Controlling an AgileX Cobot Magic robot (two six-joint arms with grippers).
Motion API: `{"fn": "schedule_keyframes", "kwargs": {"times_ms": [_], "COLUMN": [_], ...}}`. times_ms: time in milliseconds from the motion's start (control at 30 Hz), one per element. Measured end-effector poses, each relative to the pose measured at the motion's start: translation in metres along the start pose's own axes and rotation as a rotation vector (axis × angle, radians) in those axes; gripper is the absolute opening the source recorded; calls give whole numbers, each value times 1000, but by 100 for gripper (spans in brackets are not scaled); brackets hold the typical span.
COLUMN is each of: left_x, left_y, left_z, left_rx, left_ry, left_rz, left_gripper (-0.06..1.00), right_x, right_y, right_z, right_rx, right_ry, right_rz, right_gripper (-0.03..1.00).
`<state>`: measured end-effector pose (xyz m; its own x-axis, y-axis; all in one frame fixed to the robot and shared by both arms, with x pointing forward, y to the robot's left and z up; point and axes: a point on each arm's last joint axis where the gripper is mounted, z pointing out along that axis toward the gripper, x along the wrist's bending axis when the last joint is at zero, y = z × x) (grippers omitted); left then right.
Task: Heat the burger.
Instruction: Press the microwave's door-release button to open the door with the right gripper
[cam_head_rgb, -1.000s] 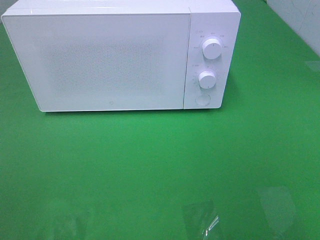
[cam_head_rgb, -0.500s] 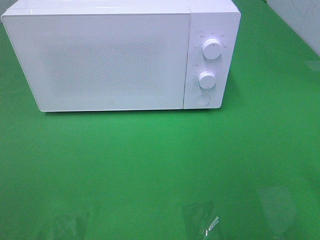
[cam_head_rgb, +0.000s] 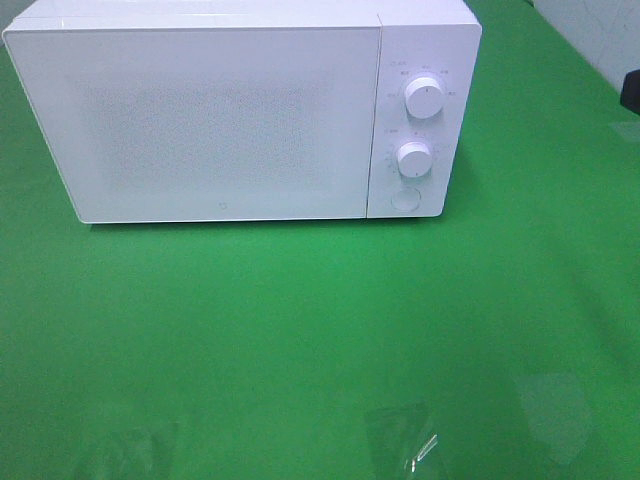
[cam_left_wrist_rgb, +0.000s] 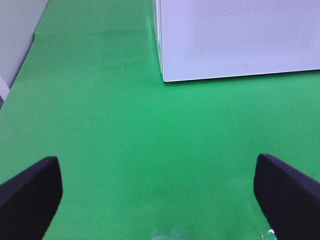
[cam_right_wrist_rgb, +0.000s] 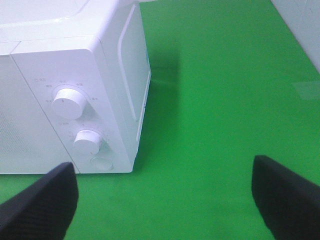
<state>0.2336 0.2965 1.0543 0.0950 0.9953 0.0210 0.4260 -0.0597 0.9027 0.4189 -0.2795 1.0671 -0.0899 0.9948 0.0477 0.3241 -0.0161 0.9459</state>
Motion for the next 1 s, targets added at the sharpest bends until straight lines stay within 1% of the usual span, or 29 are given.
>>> {"fn": "schedule_keyframes", "kwargs": {"times_ms": [33,100,133,233,367,467,567,600,700,733,1000], "left_x": [0,0,0,0,0,0,0,0,0,0,0], "left_y": [0,0,0,0,0,0,0,0,0,0,0], "left_z": [0,0,0,0,0,0,0,0,0,0,0], "left_rx": [0,0,0,0,0,0,0,0,0,0,0], "left_ry": [0,0,0,0,0,0,0,0,0,0,0], "left_rz": [0,0,0,0,0,0,0,0,0,0,0], "left_gripper": [96,96,96,96,96,96,96,96,96,96,96], "right_x": [0,0,0,-1,-1,-2,-1,3,8,12,28], "right_y": [0,-3,-3,-9,-13,-21,-24,-26,-29,-33,-49], "right_z": [0,16,16,36,48,64,71,77,83,90,109], "right_rx": [0,5,5,13,19,38,32,21,13,10,9], "right_ry": [0,-2,-2,-5,-6,-9,-5,12,26,36,31], "right_rz": [0,7,7,22,32,46,49,43,43,58,73], "right_gripper": [91,90,90,89,89,87,87,86,86,86,85]}}
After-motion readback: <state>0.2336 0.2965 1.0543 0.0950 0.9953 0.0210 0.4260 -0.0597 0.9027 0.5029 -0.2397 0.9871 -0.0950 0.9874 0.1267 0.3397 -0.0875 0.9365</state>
